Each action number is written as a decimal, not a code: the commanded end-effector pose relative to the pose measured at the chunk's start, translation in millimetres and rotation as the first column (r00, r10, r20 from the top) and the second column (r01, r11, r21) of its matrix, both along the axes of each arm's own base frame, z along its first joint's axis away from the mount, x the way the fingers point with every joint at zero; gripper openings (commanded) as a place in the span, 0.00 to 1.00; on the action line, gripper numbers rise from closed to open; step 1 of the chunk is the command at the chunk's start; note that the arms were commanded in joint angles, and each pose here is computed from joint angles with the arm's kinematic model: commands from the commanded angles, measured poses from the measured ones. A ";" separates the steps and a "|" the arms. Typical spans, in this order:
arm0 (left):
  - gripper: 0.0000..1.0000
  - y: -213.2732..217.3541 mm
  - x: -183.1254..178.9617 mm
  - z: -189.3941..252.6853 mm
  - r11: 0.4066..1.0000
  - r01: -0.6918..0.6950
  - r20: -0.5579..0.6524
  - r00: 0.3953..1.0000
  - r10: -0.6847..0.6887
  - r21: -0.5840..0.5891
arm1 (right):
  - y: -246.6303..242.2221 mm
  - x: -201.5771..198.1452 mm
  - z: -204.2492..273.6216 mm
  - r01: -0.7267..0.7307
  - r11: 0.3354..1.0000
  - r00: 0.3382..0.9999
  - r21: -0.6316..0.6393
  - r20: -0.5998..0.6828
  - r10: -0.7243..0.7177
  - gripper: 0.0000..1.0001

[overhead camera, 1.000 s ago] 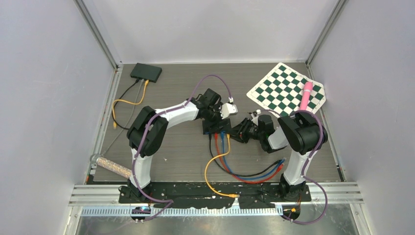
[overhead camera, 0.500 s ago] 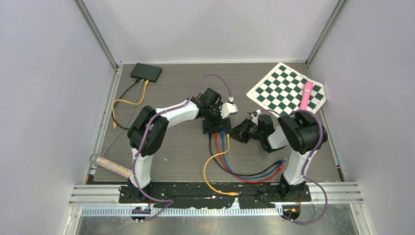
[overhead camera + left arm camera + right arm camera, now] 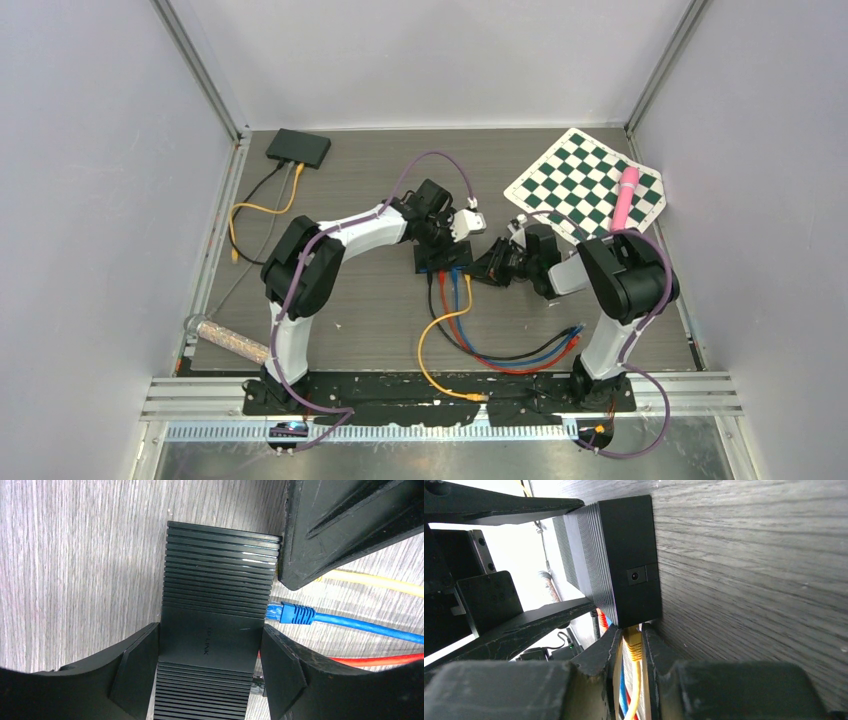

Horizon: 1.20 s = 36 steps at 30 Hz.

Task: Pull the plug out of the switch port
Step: Pull the connector from the switch port.

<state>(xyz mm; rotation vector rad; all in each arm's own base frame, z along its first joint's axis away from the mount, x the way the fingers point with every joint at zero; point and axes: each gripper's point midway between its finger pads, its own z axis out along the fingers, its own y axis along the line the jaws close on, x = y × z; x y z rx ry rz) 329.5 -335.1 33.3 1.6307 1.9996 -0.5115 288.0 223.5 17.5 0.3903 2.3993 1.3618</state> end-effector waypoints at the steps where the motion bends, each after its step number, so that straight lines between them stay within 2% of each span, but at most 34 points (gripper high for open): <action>1: 0.32 -5.0 -16.5 -2.9 0.999 0.034 -0.084 0.996 -0.035 -0.015 | -7.7 -16.0 -31.7 0.038 0.999 0.990 -0.016 -0.138 -0.040 0.05; 3: 0.32 -5.0 -16.3 -2.5 0.999 0.034 -0.083 0.996 -0.035 -0.014 | 0.0 -14.6 -25.0 0.049 0.998 0.990 0.037 -0.133 -0.043 0.05; 4: 0.32 -5.0 -16.0 -2.3 0.999 0.033 -0.084 0.996 -0.034 -0.015 | 4.0 -13.8 -24.5 0.033 0.999 0.992 0.020 -0.124 -0.031 0.05; 5: 0.32 -4.7 -16.5 -2.8 0.999 0.032 -0.085 0.996 -0.034 -0.014 | -3.0 -22.4 -37.0 0.018 0.997 0.988 -0.078 -0.153 -0.029 0.05; 7: 0.31 -4.5 -15.9 -3.0 0.999 0.030 -0.087 0.996 -0.031 -0.013 | -8.8 -23.6 -40.4 -0.026 0.975 0.992 -0.221 -0.127 -0.002 0.05; 9: 0.31 -4.7 -16.2 -2.6 0.999 0.032 -0.087 0.996 -0.033 -0.014 | -12.0 -24.8 -34.5 -0.046 0.963 0.996 -0.264 -0.092 0.022 0.05; 15: 0.31 -4.8 -15.7 -2.3 0.999 0.029 -0.087 0.996 -0.030 -0.015 | -12.9 -46.7 -35.0 -0.134 0.961 0.987 -0.243 -0.116 0.108 0.05; 18: 0.31 -4.9 -15.7 -2.5 0.999 0.028 -0.088 0.996 -0.029 -0.015 | 1.9 -50.9 -24.1 -0.139 0.986 0.986 -0.088 -0.107 0.129 0.05; 20: 0.30 -5.0 -15.8 -2.8 1.000 0.028 -0.088 0.996 -0.029 -0.014 | 2.0 -54.6 -25.5 -0.118 0.991 0.986 -0.062 -0.122 0.110 0.05; 25: 0.30 -4.4 -15.4 -2.8 1.000 0.025 -0.090 0.996 -0.026 -0.014 | -14.0 -49.4 -35.7 -0.124 0.969 0.987 -0.216 -0.126 0.098 0.05; 30: 0.30 -4.4 -15.2 -2.5 1.000 0.024 -0.089 0.996 -0.025 -0.014 | -7.3 -50.2 -15.0 -0.127 0.983 0.990 -0.134 -0.078 0.117 0.05; 36: 0.30 -4.6 -14.3 -2.5 1.000 0.019 -0.089 0.996 -0.021 -0.016 | -17.5 -58.3 0.7 -0.130 0.973 0.991 -0.191 -0.010 0.131 0.05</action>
